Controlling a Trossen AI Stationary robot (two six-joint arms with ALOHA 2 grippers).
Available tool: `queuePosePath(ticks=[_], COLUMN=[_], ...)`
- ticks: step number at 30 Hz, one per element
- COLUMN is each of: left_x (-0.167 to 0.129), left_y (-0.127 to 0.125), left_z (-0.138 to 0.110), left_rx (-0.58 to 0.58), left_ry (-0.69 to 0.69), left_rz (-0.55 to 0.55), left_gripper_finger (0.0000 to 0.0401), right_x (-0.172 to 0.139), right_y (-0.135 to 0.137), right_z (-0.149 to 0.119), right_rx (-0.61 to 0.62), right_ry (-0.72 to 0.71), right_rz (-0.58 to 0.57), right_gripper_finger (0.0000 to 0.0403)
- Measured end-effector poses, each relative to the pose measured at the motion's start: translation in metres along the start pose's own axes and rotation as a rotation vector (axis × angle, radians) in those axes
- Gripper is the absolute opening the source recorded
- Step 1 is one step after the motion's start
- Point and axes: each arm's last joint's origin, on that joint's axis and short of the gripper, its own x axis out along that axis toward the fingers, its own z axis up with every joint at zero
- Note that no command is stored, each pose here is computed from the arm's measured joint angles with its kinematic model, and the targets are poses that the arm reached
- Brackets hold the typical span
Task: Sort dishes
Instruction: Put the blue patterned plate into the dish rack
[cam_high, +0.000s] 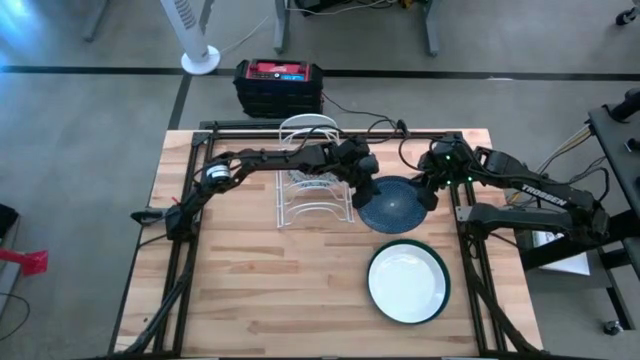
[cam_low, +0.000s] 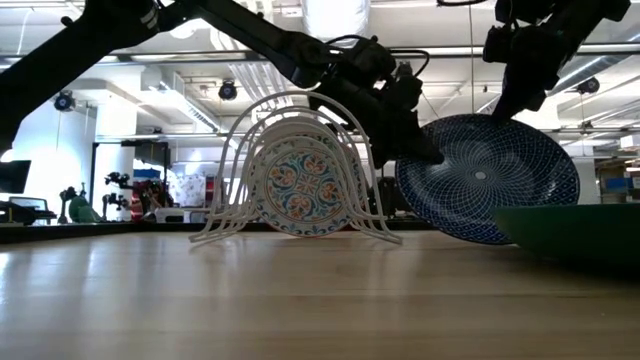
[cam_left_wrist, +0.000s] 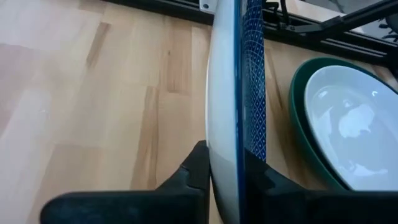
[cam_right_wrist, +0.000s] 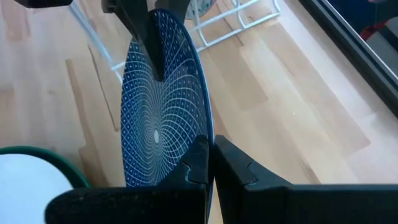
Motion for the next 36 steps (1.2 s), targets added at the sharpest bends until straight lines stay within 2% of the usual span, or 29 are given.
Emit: queuePosePath(ticks=[5,8,19,25,31,36], left_x=[0.0,0.0,0.004,0.005,0.005,0.006], left_y=[-0.001,-0.001,-0.014,-0.018,-0.019,-0.019], left_z=[0.001,0.002,0.005,0.007,0.008,0.008], left_rx=[0.02,0.03,0.115,0.135,0.148,0.148], left_ry=[-0.007,-0.012,-0.028,-0.051,-0.055,-0.056], left_rz=[-0.001,0.005,0.01,0.011,0.015,0.02], left_gripper_finger=[0.0021,0.0021,0.002,0.0017,0.0017,0.0017], right_x=[-0.004,-0.006,-0.005,0.002,0.014,0.022], right_y=[0.001,0.001,0.003,0.004,0.004,0.003], right_z=[-0.001,-0.002,-0.01,-0.01,-0.01,-0.009], right_rx=[0.025,0.059,0.117,0.129,0.121,0.093], right_ry=[-0.017,-0.022,0.061,0.125,0.188,0.224], right_rz=[0.0,0.001,0.08,0.134,0.181,0.188], right_gripper_finger=[0.0002,0.0018,0.0149,0.0196,0.021,0.0185])
